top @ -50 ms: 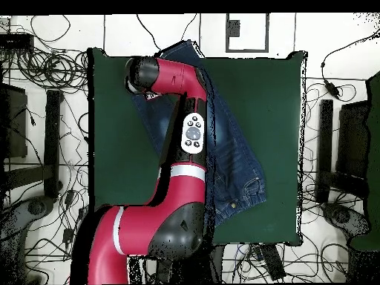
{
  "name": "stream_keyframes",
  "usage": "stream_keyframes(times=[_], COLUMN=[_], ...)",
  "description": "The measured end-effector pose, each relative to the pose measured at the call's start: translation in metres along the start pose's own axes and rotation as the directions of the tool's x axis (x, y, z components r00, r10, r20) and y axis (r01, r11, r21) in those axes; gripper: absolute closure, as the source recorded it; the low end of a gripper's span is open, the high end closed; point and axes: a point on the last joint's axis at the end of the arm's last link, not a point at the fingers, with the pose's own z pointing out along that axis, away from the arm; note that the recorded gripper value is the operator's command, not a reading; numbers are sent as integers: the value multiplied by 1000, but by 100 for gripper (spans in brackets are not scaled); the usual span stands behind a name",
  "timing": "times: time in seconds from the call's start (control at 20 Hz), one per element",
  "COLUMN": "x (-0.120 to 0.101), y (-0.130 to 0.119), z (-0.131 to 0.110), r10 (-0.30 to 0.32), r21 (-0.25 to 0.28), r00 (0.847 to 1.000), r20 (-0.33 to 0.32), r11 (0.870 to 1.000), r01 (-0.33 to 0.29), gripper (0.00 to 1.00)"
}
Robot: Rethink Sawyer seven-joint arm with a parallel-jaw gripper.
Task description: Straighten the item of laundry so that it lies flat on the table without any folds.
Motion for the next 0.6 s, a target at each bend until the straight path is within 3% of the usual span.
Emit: stream_keyframes(times=[0.4,0.6], x=[-9,-26], y=[-11,-28], z=[-7,-26], r10=[3,17], r21=[34,76], r00=[1000,998], r20=[27,61], r11=[999,997], r01=[-4,-22], gripper=[0,0])
